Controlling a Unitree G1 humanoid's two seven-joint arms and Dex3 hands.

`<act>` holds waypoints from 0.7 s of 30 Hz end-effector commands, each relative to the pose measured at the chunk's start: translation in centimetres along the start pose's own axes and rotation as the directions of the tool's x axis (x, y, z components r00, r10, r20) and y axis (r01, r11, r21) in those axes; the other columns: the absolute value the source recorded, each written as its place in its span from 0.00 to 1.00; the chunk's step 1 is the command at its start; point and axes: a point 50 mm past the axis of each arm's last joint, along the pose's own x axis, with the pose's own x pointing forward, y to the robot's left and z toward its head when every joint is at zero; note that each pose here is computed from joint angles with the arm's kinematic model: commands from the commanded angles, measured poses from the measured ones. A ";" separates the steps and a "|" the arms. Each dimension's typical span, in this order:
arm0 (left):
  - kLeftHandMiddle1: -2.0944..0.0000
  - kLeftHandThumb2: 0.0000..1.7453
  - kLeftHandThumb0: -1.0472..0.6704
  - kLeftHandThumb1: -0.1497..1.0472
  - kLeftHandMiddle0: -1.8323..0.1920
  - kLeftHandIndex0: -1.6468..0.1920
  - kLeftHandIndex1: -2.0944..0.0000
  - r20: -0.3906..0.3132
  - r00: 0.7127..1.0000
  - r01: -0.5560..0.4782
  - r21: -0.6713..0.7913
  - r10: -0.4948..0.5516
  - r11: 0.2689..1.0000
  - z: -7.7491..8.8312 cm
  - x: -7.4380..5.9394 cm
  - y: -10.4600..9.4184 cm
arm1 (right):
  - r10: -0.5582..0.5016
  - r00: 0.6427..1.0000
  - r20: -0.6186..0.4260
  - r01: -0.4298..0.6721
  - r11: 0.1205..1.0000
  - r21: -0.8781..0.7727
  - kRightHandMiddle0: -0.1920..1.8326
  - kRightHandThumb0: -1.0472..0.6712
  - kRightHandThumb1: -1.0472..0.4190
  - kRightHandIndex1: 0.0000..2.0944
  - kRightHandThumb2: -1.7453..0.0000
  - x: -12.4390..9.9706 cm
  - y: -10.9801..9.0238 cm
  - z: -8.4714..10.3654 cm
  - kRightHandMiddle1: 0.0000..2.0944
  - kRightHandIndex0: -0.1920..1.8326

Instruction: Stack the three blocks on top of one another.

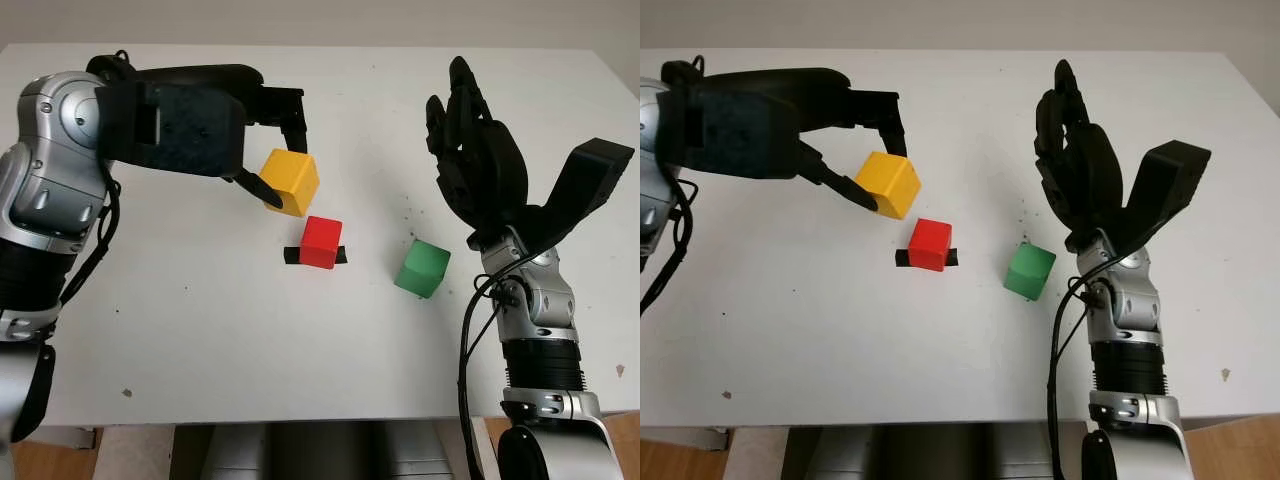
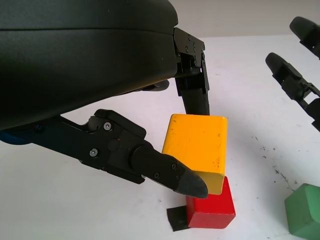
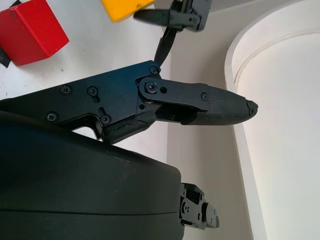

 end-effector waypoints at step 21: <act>0.96 0.03 0.40 0.95 0.74 0.75 0.07 -0.021 0.999 -0.031 -0.119 0.029 0.992 0.6 2.6 -1.6 | -0.011 0.999 0.032 0.011 1.000 -0.011 0.00 0.18 0.00 0.00 0.69 -0.1 0.1 -0.2 0.00 0.00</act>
